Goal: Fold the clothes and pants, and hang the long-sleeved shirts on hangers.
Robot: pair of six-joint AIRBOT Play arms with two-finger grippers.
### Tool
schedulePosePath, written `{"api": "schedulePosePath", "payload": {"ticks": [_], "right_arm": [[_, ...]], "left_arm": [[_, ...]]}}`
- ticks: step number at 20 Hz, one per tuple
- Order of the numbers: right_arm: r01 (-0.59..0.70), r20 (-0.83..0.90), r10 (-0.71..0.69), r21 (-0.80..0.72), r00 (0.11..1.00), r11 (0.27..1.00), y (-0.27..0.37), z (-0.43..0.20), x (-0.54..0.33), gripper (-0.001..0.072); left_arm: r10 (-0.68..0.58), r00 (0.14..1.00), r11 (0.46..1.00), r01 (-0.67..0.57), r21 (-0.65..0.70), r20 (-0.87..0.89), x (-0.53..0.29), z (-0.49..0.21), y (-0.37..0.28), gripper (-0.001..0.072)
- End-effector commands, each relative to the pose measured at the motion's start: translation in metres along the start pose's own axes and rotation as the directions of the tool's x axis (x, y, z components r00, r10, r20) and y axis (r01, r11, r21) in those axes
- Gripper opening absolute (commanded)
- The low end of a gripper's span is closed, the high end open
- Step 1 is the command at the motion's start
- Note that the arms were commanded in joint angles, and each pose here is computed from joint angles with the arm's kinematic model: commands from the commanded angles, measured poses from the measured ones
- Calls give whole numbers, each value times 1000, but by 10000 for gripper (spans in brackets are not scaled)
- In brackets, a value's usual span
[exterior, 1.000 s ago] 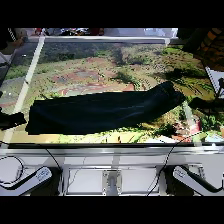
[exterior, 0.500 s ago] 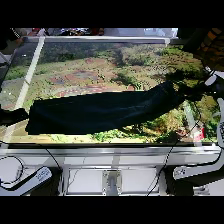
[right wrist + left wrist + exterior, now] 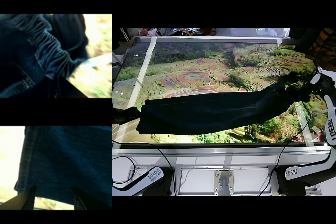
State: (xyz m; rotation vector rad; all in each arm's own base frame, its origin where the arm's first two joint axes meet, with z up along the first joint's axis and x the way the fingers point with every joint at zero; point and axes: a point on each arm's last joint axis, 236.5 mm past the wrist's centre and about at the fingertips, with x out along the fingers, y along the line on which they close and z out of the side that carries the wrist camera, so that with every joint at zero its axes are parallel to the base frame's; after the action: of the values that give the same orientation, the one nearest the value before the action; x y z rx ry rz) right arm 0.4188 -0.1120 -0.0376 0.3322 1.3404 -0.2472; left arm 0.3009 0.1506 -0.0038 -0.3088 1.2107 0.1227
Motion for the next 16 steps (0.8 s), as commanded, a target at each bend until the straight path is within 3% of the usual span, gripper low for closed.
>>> {"api": "schedulePosePath", "payload": {"ticks": [1,9,10,12,16], "right_arm": [[166,2,-166,-61,986,984,-36,-21,-64,10],[329,-334,-327,-53,884,943,-77,-138,-86,20],[340,-368,-336,-57,867,939,-81,-152,-78,98],[345,-449,-344,-83,824,935,-86,-184,-65,465],[343,-487,-354,-115,798,932,-89,-207,-67,492]], "left_arm": [[-2,1000,1000,2,0,31,0,7,0,517],[-23,995,999,25,-23,98,-1,23,-5,517],[-21,995,999,24,-23,101,-1,24,-5,517],[-24,994,999,27,-25,107,-2,25,-5,517],[-107,983,994,107,7,152,-4,36,-25,478]]}}
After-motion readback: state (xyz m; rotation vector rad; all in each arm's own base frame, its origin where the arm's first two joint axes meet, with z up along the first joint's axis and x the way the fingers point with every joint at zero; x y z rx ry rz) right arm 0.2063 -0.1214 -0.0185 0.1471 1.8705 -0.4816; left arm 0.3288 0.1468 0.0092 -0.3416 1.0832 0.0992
